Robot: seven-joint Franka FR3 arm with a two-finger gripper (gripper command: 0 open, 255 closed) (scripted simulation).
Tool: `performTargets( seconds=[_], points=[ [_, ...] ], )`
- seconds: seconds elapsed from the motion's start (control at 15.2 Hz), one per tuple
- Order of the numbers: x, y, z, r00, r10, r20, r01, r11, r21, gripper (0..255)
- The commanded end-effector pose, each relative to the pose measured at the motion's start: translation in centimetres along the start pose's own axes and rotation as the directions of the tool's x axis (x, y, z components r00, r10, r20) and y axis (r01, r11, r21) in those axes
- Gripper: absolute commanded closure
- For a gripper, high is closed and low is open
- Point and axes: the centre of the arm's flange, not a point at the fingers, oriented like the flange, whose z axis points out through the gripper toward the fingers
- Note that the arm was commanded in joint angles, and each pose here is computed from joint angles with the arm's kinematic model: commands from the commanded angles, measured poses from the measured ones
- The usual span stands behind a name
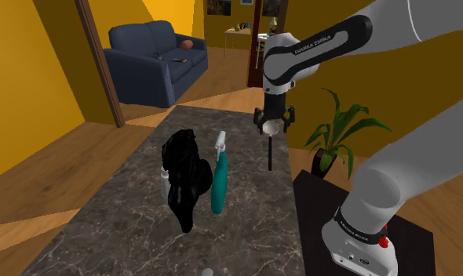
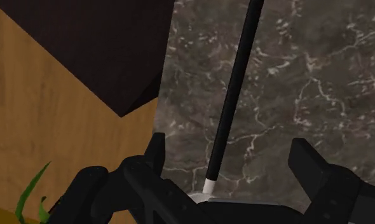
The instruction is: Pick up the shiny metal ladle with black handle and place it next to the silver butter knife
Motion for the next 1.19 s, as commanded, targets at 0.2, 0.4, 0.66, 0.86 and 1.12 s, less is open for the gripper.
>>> performTargets(
  seconds=[0.2, 0.4, 0.66, 0.86, 1.12],
  points=[
    [2.6, 0.1, 3.8, 0.982, 0.186, 0.011, -0.187, 0.982, 0.024, 0],
    [2.6, 0.0, 5.4, 0.982, 0.186, 0.011, -0.187, 0.982, 0.024, 0],
    [2.6, 0.0, 6.8, 0.982, 0.186, 0.011, -0.187, 0.982, 0.024, 0],
    [2.6, 0.0, 6.8, 0.982, 0.186, 0.011, -0.187, 0.982, 0.024, 0],
    [2.6, 0.0, 6.8, 0.982, 0.186, 0.011, -0.187, 0.982, 0.024, 255]
  ],
)
